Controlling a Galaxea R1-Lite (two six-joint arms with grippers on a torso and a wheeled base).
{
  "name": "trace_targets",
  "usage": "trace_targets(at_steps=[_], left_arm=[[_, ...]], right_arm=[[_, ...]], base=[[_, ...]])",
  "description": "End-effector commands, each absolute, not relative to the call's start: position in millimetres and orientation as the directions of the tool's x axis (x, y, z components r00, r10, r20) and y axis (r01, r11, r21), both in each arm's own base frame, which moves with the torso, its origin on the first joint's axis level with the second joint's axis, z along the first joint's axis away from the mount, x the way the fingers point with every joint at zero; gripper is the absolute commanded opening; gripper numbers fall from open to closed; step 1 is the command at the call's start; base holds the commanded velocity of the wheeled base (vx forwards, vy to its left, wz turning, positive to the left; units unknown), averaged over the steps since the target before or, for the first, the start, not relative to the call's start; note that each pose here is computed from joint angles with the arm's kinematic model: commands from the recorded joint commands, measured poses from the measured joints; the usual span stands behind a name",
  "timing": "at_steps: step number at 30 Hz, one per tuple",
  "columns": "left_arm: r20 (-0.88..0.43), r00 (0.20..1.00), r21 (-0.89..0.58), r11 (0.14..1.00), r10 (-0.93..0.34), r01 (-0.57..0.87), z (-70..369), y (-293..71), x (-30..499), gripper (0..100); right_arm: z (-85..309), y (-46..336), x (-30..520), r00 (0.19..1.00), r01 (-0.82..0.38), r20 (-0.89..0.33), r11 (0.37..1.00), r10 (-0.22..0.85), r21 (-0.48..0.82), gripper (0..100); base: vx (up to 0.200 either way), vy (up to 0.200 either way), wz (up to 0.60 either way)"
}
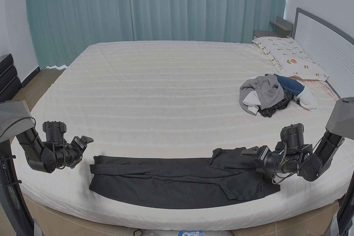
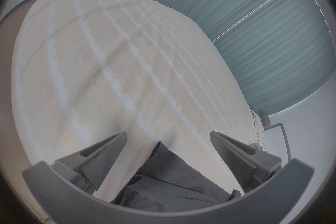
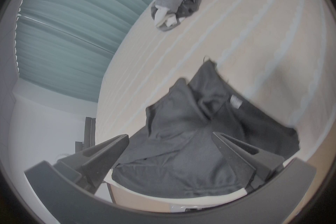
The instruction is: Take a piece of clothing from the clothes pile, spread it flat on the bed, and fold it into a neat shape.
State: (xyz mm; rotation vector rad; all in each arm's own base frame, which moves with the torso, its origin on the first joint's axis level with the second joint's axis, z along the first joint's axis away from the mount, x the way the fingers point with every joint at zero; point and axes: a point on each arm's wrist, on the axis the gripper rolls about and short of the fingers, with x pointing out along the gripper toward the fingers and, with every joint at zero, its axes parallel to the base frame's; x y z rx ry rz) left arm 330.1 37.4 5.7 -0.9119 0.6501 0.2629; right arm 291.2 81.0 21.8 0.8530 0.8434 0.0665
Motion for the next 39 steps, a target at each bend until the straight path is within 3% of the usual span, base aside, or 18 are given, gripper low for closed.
trace_targets(at_steps=[1, 9, 19, 20, 31, 39], left_arm=[[-0.619, 0.782, -0.651, 0.599, -0.064, -0.466, 10, 36, 328, 100], [-0.620, 0.781, -0.650, 0.600, -0.066, -0.465, 10, 36, 328, 100], [-0.624, 0.779, -0.648, 0.599, -0.065, -0.469, 6, 37, 330, 100], [-0.624, 0.779, -0.648, 0.599, -0.065, -0.469, 6, 37, 330, 100], [-0.634, 0.770, -0.632, 0.619, -0.068, -0.466, 7, 36, 324, 100], [-0.647, 0.750, -0.603, 0.694, -0.136, -0.394, 12, 27, 304, 100]], right_arm=[[15, 103, 284, 0.632, 0.276, -0.667, 0.689, 0.395, 0.670, 100], [-5, 115, 299, 0.654, 0.333, -0.705, 0.732, 0.275, 0.595, 100], [-13, 122, 319, 0.681, 0.365, -0.698, 0.724, 0.221, 0.585, 100], [-13, 122, 319, 0.681, 0.365, -0.698, 0.724, 0.221, 0.585, 0], [-10, 120, 323, 0.698, 0.402, -0.701, 0.733, 0.143, 0.549, 0], [6, 118, 324, 0.732, 0.379, -0.664, 0.717, 0.154, 0.584, 0]], base=[[0.000, 0.000, 0.00], [0.000, 0.000, 0.00], [0.000, 0.000, 0.00], [0.000, 0.000, 0.00], [0.000, 0.000, 0.00], [0.000, 0.000, 0.00]])
